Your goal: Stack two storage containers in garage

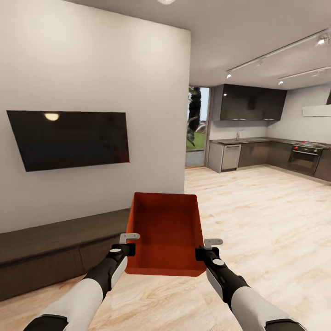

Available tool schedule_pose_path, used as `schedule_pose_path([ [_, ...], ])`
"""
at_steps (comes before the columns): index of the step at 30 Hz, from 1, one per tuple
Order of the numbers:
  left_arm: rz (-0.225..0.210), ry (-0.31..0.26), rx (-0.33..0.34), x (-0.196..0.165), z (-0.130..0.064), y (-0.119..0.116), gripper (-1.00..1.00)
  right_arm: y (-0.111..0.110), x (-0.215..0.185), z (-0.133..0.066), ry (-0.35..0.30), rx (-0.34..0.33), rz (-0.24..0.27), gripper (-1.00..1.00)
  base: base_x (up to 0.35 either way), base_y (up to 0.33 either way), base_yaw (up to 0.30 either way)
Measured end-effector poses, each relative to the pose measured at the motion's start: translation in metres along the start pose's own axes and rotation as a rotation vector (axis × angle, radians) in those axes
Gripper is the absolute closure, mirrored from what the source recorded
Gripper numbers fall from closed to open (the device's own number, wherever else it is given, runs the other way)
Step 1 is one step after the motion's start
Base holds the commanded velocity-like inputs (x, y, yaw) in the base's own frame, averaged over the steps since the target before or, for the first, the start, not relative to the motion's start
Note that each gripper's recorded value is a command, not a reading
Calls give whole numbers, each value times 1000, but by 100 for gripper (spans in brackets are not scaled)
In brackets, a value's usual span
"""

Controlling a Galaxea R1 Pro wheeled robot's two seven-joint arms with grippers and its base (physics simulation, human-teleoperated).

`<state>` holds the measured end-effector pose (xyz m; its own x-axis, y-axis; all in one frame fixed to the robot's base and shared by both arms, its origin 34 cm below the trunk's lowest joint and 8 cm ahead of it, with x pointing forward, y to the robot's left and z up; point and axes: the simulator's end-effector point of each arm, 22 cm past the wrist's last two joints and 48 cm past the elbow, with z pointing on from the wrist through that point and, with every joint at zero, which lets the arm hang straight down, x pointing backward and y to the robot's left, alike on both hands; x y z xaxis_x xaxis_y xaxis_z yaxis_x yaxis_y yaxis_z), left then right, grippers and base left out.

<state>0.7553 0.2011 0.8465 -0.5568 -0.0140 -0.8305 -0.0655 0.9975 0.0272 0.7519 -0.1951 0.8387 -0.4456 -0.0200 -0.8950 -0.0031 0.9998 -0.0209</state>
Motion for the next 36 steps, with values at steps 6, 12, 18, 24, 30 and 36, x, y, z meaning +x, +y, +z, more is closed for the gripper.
schedule_pose_path([
  [6, -1, -4, 1, -2, -1, 0, 100, 0, -3, -1, -4, 0, 0, 100, 0, 0, -224],
  [12, -1, -8, 1, -4, -3, 0, 100, 0, -5, -2, -8, 0, 0, 100, 0, 0, -226],
  [18, -2, -12, 1, -7, -4, 0, 100, 0, -7, -3, -12, 0, 0, 100, 0, 0, -229],
  [24, -2, -16, 1, -9, -5, 0, 100, 0, -10, -4, -16, 0, 0, 100, 0, 0, -229],
  [30, -3, -20, 2, -11, -7, 0, 100, -1, -12, -5, -20, 0, 0, 100, 0, 0, -229],
  [36, -3, -24, 2, -13, -8, 0, 100, -1, -14, -6, -24, 0, 0, 100, 0, 0, -229],
])
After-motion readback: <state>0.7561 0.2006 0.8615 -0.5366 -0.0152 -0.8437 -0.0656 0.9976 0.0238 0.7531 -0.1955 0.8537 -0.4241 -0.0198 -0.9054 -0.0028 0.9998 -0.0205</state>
